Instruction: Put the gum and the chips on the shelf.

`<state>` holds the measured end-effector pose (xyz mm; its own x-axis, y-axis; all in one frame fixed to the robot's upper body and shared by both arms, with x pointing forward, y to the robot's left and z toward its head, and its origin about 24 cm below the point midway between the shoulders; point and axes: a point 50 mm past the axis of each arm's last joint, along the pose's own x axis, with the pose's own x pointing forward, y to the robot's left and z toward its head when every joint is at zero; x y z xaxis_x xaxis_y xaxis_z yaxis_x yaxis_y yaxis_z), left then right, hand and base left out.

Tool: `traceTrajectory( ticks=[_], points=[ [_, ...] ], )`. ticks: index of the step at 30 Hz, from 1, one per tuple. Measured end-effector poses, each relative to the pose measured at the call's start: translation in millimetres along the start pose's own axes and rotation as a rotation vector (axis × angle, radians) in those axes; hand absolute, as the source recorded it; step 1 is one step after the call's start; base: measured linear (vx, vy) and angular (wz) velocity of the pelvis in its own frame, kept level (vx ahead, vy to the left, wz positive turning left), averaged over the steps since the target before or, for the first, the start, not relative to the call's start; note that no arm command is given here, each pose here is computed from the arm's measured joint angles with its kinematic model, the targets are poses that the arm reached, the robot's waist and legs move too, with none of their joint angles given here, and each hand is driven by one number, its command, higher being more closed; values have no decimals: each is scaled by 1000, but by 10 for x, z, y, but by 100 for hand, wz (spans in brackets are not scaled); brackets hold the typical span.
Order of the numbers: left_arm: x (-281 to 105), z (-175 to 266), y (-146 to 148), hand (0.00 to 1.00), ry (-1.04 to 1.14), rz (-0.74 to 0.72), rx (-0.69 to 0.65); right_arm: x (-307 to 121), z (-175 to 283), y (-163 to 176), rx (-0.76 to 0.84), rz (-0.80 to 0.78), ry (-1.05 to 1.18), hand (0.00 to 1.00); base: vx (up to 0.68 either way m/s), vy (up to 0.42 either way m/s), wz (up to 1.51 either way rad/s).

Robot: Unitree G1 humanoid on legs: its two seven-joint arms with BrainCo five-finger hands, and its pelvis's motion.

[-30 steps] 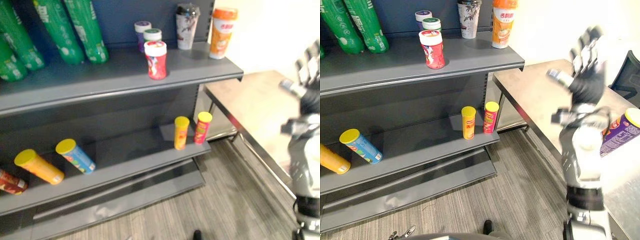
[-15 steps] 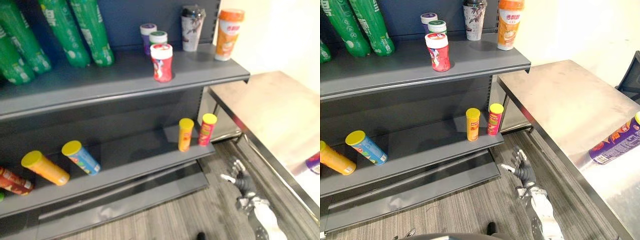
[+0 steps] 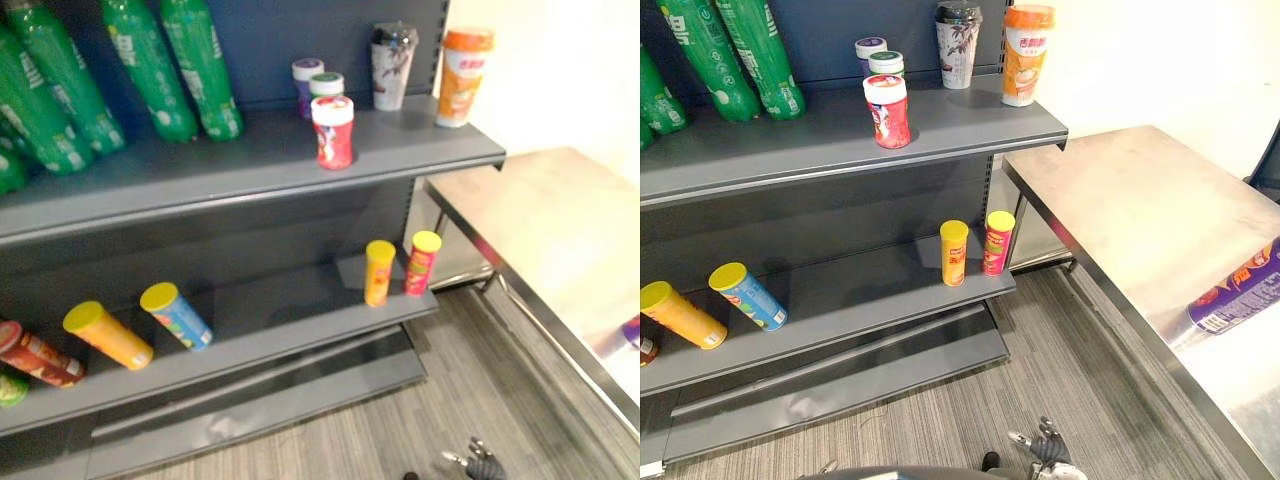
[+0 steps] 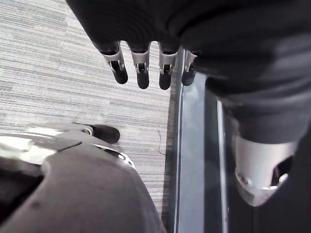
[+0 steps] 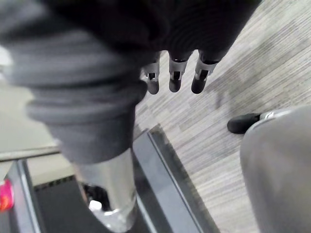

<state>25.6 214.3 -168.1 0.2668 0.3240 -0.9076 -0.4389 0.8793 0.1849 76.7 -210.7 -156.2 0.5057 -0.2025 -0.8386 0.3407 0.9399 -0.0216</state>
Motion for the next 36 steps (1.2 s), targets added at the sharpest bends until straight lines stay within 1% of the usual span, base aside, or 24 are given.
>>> traceTrajectory(
  ticks=[5,8,21,27,29,31,36],
  points=[
    [6,-19,-2,0,15,-7,-12,-66,-236,-145,50,-119,87,0,-2,0,7],
    [6,-31,-6,0,22,-4,-17,-94,-305,-181,83,-148,110,0,0,0,0],
    [5,-55,-5,0,33,5,-31,-97,-354,-174,106,-157,140,0,1,0,0],
    [20,3,-27,0,16,0,-27,-84,-327,-177,107,-162,136,0,9,24,-13],
    [33,69,-56,0,-3,-6,-49,-78,-319,-175,113,-164,138,0,-18,47,-20],
    [36,84,-59,0,-8,-8,-54,-78,-318,-177,130,-173,137,0,-32,53,-29],
    [52,185,-62,0,-40,-5,-89,-94,-356,-131,237,-203,140,0,-22,74,-27]
  ],
)
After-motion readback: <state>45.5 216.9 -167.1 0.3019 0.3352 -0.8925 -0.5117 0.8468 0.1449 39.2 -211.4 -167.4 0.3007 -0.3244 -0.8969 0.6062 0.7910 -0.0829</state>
